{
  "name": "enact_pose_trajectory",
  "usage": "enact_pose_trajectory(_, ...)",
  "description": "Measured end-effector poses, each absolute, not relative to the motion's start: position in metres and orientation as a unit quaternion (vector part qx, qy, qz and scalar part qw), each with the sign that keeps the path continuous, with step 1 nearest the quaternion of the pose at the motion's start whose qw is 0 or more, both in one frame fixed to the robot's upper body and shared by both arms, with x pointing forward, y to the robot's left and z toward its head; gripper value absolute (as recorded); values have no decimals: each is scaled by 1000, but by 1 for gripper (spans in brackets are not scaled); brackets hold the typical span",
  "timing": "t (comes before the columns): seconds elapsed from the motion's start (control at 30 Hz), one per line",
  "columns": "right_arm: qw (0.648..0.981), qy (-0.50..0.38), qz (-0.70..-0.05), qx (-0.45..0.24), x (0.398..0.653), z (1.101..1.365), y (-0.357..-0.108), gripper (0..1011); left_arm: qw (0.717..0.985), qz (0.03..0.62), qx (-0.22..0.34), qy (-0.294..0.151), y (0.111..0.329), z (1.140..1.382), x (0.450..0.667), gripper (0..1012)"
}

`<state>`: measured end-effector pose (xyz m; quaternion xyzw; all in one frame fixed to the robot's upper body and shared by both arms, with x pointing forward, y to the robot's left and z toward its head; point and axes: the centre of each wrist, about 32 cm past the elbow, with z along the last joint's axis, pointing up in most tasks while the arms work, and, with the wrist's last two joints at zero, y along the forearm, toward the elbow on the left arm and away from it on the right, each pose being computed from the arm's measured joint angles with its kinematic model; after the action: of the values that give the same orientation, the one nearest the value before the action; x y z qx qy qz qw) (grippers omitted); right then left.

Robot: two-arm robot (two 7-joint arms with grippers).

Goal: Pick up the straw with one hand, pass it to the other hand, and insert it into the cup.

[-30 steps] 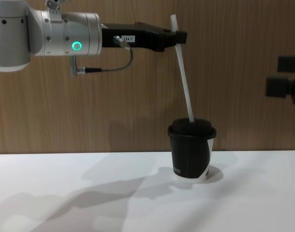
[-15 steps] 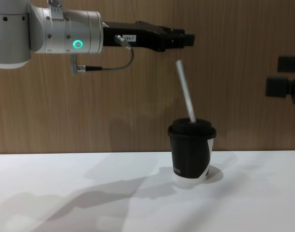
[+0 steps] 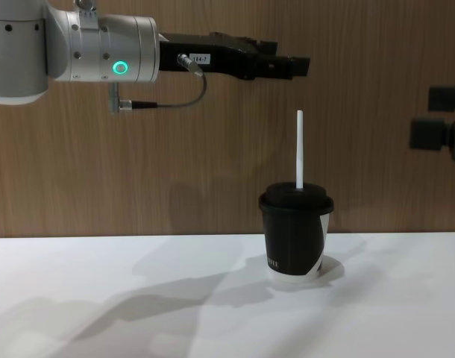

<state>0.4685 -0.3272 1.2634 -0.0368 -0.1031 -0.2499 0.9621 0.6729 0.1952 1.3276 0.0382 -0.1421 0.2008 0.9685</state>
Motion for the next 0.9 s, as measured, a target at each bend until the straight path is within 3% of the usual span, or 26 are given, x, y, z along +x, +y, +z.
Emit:
enact_pose_trajectory(0.2,962,-103,-251,-35,469,1264,-327,1001,969,201,34,-140,196,1326,672,1002)
enact_pose_trajectory(0.9,945,-100,-310,28,475,1305,-312,1001,970,205,-34,-126,208,1290,654,1003)
